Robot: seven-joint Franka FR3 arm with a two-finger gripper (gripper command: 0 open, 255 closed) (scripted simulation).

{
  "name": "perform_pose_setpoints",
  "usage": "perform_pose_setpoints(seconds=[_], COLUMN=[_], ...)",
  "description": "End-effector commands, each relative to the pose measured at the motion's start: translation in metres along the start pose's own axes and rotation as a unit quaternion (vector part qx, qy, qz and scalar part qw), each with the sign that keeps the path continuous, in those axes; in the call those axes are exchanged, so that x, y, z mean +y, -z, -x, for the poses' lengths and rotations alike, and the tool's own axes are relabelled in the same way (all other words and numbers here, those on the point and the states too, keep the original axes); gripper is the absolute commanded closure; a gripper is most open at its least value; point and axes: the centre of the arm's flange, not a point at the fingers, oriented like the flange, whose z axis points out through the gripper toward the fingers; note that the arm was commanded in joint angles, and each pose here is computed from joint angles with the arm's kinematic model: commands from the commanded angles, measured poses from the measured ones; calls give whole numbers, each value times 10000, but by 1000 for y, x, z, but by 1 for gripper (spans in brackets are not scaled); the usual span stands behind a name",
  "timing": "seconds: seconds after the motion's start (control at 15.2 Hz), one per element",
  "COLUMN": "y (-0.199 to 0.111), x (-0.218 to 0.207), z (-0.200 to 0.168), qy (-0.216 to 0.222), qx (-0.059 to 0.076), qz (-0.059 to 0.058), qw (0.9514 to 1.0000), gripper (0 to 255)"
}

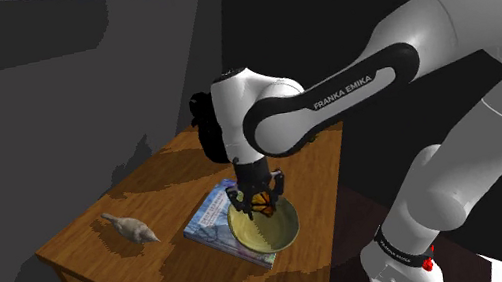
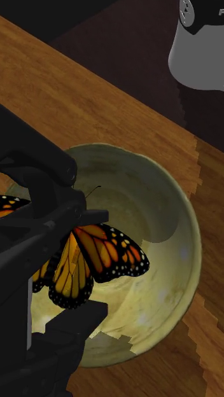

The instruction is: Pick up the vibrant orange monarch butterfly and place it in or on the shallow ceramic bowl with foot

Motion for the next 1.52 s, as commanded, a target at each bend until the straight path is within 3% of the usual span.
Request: perform_pose_setpoints(seconds=[0.0, 0.53, 0.59, 0.92, 1.19, 1.45], y=[-14, -14, -14, -14, 36, 36], x=[-5, -5, -5, -5, -5, -5], z=[-1, -1, -1, -1, -1, -1], qy=[1, 1, 1, 1, 1, 1], qx=[2, 2, 2, 2, 2, 2], qz=[-2, -2, -2, -2, -2, -2], qw=[10000, 10000, 10000, 10000, 10000, 10000], gripper=[255, 255, 0, 0, 0, 0])
